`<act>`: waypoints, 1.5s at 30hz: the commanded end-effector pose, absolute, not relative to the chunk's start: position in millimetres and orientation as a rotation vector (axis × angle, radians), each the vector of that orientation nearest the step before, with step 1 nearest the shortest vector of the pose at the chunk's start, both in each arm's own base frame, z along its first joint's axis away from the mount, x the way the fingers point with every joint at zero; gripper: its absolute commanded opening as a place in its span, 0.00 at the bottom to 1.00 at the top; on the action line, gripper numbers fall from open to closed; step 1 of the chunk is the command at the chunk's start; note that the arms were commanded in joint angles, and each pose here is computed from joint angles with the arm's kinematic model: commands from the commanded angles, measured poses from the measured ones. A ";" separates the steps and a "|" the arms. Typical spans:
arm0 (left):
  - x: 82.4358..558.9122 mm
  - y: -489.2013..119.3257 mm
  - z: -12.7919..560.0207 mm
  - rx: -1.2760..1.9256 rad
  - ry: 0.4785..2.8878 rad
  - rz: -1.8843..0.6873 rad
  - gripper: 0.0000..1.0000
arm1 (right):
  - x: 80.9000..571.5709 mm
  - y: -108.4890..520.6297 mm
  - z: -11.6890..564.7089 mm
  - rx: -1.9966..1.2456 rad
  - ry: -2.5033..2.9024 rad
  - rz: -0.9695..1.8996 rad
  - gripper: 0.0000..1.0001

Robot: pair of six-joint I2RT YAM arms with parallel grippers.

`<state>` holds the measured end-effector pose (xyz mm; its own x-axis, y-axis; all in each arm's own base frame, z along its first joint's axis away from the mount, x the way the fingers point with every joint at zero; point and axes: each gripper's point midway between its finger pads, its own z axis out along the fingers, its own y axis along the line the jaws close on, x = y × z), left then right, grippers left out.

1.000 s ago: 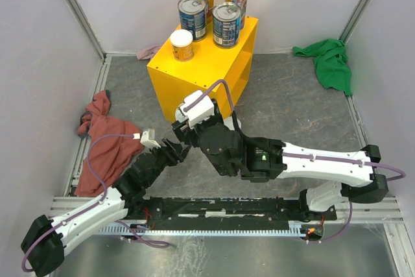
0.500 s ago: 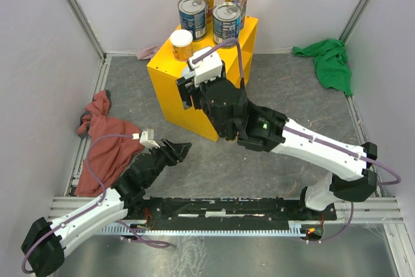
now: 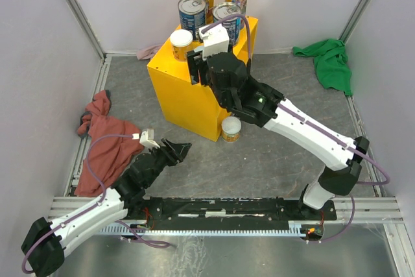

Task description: Place and organize the canned foods onto the counter

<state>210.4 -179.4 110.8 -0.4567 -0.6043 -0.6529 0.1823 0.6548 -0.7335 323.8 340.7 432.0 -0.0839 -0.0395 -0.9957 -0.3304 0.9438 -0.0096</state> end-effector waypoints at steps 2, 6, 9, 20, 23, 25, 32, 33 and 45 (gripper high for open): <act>210.5 -181.3 117.9 -0.369 1.803 -0.989 0.69 | 338.7 331.5 477.1 -0.176 1.575 0.346 0.02; 211.0 -181.0 117.0 -0.368 1.804 -0.984 0.69 | 354.5 325.6 472.1 -0.155 1.605 0.331 0.02; 211.8 -182.1 117.9 -0.364 1.804 -0.983 0.69 | 362.6 324.4 467.9 -0.147 1.622 0.326 0.02; 215.1 -190.0 117.3 -0.346 1.817 -0.992 0.69 | 395.4 312.1 448.6 -0.119 1.700 0.272 0.02; 215.1 -189.6 113.7 -0.349 1.820 -0.991 0.69 | 401.4 307.7 444.3 -0.112 1.713 0.265 0.02; 215.0 -189.7 111.5 -0.350 1.826 -0.986 0.69 | 404.7 305.5 439.8 -0.107 1.726 0.262 0.02; 216.6 -190.4 109.7 -0.351 1.828 -0.981 0.69 | 407.4 308.7 426.4 -0.126 1.756 0.278 0.03; 216.5 -190.7 108.8 -0.351 1.831 -0.982 0.69 | 407.1 309.4 425.3 -0.129 1.759 0.282 0.03; 216.5 -191.9 105.9 -0.356 1.837 -0.987 0.69 | 393.7 314.0 405.4 -0.157 1.796 0.320 0.04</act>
<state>216.3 -187.2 95.0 -0.4849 -0.5791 -0.6554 0.1619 0.6769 -0.7180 405.6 310.6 410.9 -0.2187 0.0542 -0.9743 -0.2464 0.9630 0.1089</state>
